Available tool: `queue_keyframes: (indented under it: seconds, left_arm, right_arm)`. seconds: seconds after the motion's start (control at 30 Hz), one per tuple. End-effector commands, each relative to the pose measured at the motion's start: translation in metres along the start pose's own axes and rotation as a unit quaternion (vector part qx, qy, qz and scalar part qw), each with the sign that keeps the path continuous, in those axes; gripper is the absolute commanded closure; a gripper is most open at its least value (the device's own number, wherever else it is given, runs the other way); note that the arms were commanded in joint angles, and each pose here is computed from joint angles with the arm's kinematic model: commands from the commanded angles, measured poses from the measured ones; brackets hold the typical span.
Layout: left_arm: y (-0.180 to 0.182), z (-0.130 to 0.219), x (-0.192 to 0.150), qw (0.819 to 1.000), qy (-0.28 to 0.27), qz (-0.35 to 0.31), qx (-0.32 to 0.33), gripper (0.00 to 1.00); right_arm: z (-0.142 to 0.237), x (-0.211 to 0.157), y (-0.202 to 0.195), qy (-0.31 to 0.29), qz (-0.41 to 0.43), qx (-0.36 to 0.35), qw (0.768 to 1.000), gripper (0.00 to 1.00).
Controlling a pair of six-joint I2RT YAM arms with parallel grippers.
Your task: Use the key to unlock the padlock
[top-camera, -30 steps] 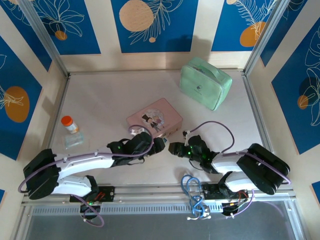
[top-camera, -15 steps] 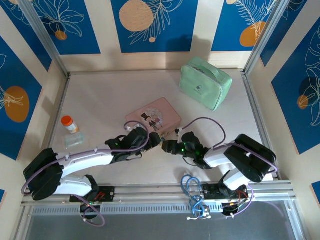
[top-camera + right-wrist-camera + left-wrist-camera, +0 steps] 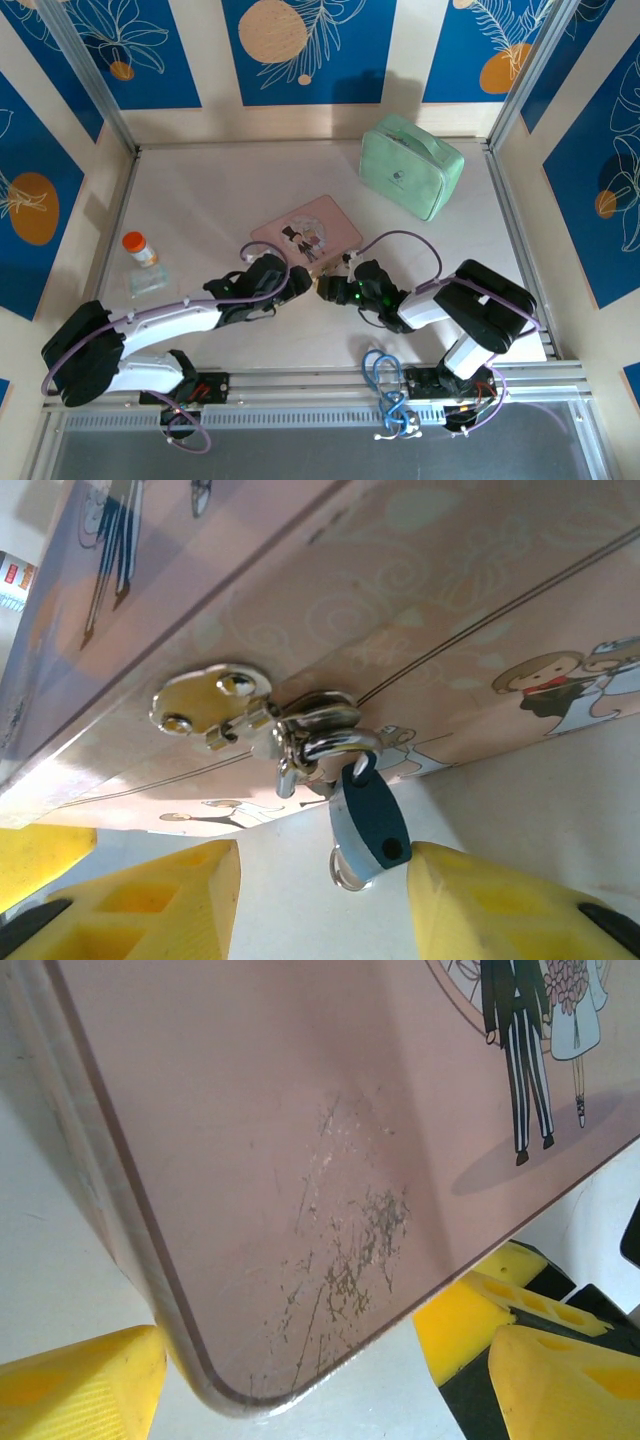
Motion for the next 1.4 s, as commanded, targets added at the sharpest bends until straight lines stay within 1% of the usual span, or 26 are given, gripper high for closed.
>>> queue_keyframes:
  seconds: [0.0,0.17,0.5,0.67,0.77,1.0,1.17,1.3,1.37]
  left_arm:
    - [-0.002,0.001,0.001,1.0,0.001,-0.006,-0.017,0.16]
    - [-0.003,0.002,0.0,1.0,0.006,-0.003,-0.02,0.17]
    - [0.012,0.002,0.009,1.0,0.001,0.015,0.001,0.19]
    - [0.014,0.005,0.016,1.0,0.002,0.011,0.008,0.2]
    - [0.016,0.005,0.019,1.0,0.002,0.01,0.011,0.21]
    - [0.015,0.005,0.024,1.0,-0.001,0.012,0.008,0.22]
    - [0.016,0.004,0.024,1.0,0.0,0.013,0.005,0.22]
    - [0.015,0.003,0.024,1.0,0.001,0.016,0.003,0.23]
    - [0.014,0.004,0.025,1.0,0.0,0.018,-0.001,0.24]
  right_arm:
    - [-0.003,0.006,-0.002,-0.019,0.01,-0.013,1.0,0.51]
    - [-0.004,0.005,-0.003,-0.013,0.011,-0.013,1.0,0.51]
    - [-0.013,0.002,0.001,0.009,0.02,-0.011,1.0,0.58]
    - [-0.016,0.002,0.002,0.014,0.023,-0.014,1.0,0.64]
    - [-0.016,0.001,0.001,0.014,0.024,-0.018,0.999,0.71]
    - [-0.016,-0.002,0.001,0.018,0.024,-0.025,0.999,0.7]
    - [-0.016,-0.003,-0.001,0.02,0.023,-0.032,0.999,0.77]
    - [-0.017,-0.003,-0.003,0.021,0.019,-0.038,0.999,0.84]
    - [-0.017,-0.003,-0.003,0.022,0.017,-0.04,0.999,0.89]
Point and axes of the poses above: each hand's point on the last joint's axis, 136 mm out from that joint toward the fingers, its own z axis back along the fingers, its own y axis along the line the jaws close on, x = y × z, the point moved 2 cm from there along z, back along the fingers, and after that the axes turned 12 degrees about -z, right-handed, at the moved point
